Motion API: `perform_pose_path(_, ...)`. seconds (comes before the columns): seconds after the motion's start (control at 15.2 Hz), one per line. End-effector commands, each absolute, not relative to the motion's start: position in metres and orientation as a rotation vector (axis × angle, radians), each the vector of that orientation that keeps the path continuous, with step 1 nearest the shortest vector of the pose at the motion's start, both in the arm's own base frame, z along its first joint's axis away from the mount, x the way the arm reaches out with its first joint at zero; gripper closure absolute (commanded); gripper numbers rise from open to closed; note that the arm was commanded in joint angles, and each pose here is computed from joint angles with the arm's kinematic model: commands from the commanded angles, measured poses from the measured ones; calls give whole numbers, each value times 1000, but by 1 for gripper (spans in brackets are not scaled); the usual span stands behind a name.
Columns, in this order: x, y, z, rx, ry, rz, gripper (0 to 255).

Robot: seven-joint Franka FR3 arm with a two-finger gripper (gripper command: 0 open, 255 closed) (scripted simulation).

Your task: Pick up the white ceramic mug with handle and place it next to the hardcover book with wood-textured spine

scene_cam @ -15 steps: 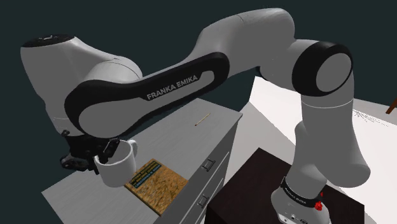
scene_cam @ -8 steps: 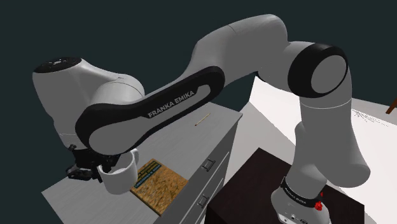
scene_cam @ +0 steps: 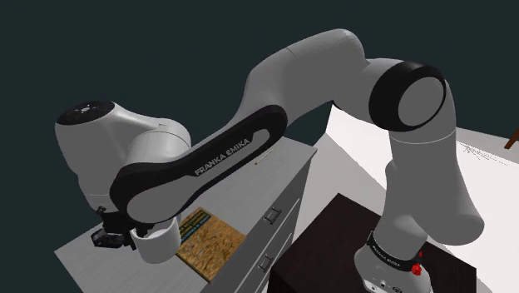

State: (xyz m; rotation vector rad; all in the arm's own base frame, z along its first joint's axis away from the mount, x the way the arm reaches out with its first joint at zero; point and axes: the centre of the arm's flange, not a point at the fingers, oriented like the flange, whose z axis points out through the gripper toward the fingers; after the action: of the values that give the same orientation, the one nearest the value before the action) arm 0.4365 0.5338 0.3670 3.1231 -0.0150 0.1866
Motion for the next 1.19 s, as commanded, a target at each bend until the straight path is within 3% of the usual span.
perform_pose_path(0.0,437,532,358,3116,-16,178,255)
perform_pose_path(0.4,437,532,358,3116,-16,178,255)
perform_pose_path(0.46,437,532,359,3116,-16,178,0)
perform_pose_path(0.79,437,532,358,3116,-16,178,0)
perform_pose_path(1.12,432,533,408,3116,-16,178,0)
